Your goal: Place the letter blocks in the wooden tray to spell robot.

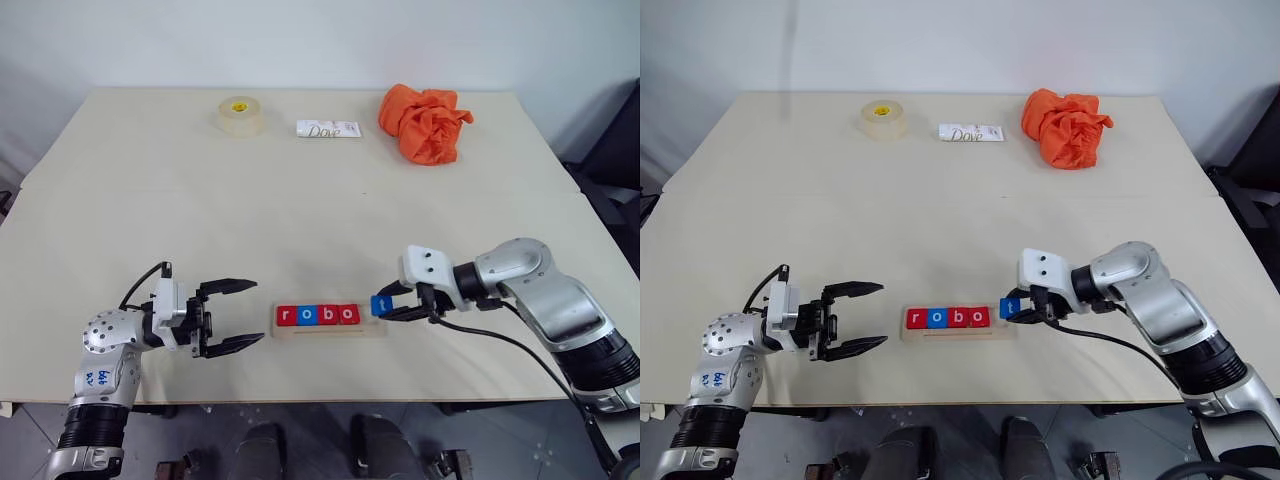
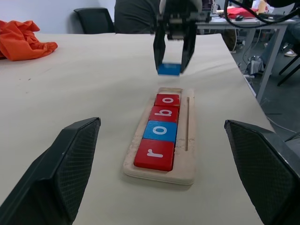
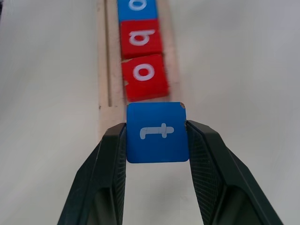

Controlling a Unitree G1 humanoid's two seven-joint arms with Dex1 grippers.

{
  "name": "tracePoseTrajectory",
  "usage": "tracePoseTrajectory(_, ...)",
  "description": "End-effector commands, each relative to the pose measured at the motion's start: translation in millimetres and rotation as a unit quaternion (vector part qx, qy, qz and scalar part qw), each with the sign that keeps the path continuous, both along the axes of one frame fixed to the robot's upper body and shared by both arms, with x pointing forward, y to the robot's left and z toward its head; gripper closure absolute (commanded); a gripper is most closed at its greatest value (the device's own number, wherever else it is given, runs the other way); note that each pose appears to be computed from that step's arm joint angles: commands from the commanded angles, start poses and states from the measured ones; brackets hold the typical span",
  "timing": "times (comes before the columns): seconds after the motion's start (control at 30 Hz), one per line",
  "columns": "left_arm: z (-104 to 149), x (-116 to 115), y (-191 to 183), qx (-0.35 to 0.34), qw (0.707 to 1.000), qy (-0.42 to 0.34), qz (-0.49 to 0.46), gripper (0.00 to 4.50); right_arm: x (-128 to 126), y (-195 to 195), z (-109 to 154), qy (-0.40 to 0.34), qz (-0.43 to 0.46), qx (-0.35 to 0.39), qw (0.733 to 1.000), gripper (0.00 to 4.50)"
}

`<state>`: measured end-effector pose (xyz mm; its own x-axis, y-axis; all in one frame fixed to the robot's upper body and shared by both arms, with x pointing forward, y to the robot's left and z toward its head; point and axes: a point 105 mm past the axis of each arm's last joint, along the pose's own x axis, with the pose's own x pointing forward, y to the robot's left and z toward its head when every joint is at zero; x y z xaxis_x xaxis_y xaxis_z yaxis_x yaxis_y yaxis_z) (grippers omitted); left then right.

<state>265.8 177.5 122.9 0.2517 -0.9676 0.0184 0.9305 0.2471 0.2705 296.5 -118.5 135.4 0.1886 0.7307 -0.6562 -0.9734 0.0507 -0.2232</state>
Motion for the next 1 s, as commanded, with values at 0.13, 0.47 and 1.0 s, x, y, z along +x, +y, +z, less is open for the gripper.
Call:
tracePoseTrajectory(0.13, 7.1, -3.5, 4.5, -0.001, 1.000, -0.019, 0.007, 0.00, 4.0, 11.0, 0.6, -0.021, 0.019, -0.023, 0.999, 3.04)
tracePoseTrajectory(0.47, 5.8, -8.9, 5.1, -0.003, 1.000, -0.018, 0.019, 0.00, 13.2, 18.2, -6.3, -0.030, 0.028, -0.039, 0.998, 3.04)
tracePoseTrajectory(1.0, 5.4, -3.3, 0.9, -0.008, 1.000, -0.021, 0.020, 0.00, 0.5, 29.9, -9.1, -0.009, 0.045, -0.023, 0.999, 3.04)
